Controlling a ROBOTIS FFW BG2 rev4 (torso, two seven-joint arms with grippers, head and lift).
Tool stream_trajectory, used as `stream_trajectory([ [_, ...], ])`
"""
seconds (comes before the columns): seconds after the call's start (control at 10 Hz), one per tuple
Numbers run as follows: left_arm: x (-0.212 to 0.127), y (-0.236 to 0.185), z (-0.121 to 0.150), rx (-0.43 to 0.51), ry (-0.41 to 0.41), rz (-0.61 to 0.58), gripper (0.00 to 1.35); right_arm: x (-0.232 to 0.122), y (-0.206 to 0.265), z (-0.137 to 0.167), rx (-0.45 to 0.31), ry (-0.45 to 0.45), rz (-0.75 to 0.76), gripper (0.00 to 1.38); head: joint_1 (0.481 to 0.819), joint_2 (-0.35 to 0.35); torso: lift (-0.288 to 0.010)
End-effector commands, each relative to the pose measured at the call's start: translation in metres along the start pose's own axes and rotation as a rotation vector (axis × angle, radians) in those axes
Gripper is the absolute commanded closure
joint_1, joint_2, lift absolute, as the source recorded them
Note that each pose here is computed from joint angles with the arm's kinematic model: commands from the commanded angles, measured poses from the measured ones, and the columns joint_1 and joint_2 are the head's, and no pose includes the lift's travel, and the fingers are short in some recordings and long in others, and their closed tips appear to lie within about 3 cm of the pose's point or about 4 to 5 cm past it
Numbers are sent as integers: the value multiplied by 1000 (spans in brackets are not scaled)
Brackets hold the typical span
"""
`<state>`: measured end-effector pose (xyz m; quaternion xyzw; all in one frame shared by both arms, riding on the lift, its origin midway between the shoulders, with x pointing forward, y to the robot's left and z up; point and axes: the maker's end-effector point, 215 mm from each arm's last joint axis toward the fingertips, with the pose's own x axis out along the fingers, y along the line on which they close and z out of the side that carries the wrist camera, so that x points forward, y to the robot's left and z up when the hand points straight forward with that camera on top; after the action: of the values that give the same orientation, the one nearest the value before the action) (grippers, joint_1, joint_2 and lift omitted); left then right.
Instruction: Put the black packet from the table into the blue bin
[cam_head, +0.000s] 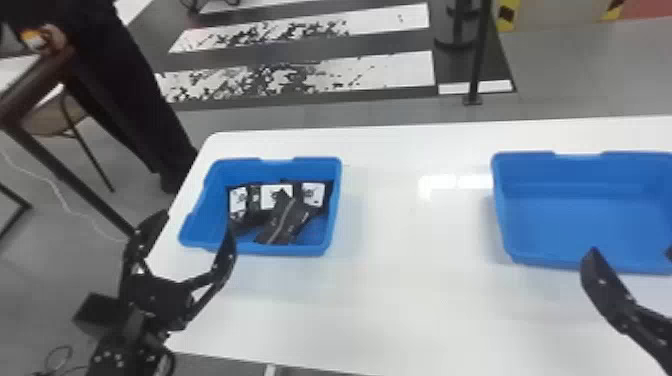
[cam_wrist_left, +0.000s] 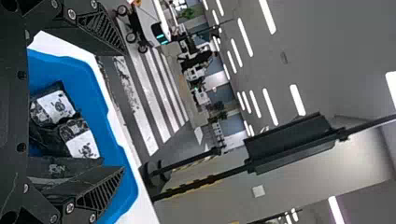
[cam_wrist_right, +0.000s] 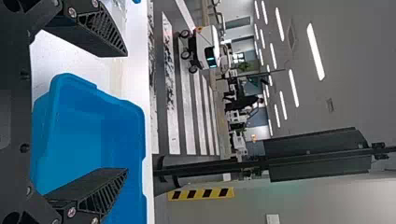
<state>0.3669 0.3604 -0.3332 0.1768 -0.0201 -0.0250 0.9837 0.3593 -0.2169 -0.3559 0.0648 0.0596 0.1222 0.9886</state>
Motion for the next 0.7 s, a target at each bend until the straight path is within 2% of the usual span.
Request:
stream_trajectory([
  [0.0, -20, -11, 11, -75, -38, 15, 170, 0, 0, 0, -4, 0, 0, 137, 695, 226, -110],
  [0.2, -38, -25, 15, -217, -62, 73, 170, -1, 0, -1, -6, 3, -1, 137, 695, 217, -110],
  [0.3, -41, -30, 19, -248, -77, 84, 170, 0, 0, 0, -8, 1, -2, 137, 695, 210, -110],
  [0.6, -43, -32, 29, -251, -105, 93, 170, 1, 1, 0, -12, 0, -1, 137, 695, 186, -110],
])
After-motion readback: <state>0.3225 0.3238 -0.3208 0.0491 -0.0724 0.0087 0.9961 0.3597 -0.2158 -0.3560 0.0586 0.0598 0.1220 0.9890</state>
